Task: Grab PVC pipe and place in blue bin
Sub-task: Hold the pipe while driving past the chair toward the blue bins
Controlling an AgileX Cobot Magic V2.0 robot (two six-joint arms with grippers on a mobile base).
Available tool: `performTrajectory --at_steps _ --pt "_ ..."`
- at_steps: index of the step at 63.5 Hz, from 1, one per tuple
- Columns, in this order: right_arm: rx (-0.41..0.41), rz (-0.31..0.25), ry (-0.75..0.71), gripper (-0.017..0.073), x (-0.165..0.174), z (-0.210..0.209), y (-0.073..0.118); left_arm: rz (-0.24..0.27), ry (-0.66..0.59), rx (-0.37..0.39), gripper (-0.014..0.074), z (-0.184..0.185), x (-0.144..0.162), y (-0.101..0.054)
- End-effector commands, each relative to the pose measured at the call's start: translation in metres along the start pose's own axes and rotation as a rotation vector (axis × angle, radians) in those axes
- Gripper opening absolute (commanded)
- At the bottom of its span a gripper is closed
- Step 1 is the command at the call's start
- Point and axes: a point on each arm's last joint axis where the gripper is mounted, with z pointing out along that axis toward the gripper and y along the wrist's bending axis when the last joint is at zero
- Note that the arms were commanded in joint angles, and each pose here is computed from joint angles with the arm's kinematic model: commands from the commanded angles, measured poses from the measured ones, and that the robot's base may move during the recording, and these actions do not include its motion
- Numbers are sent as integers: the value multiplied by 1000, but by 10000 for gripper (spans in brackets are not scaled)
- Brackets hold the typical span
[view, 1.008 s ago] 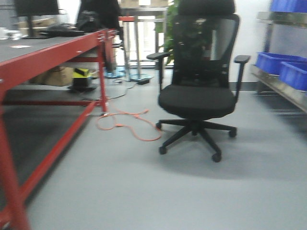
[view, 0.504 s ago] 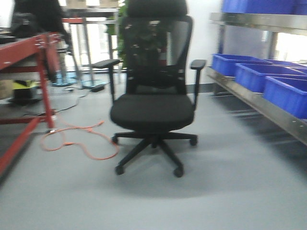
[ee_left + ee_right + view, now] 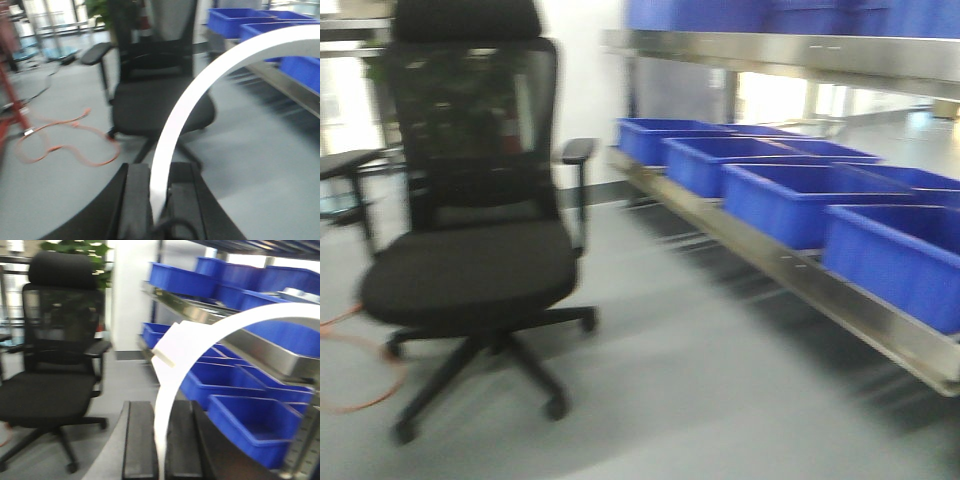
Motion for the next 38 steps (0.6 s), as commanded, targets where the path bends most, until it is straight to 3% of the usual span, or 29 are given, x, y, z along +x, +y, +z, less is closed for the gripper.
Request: performTrajectory --at_steps 1,38 --pt "2 -2 -27 -155 -2 -1 0 -7 -30 4 -111 -1 -3 0" --pt "2 -2 -27 -155 -2 -1 0 -7 -30 4 -111 -1 -3 0"
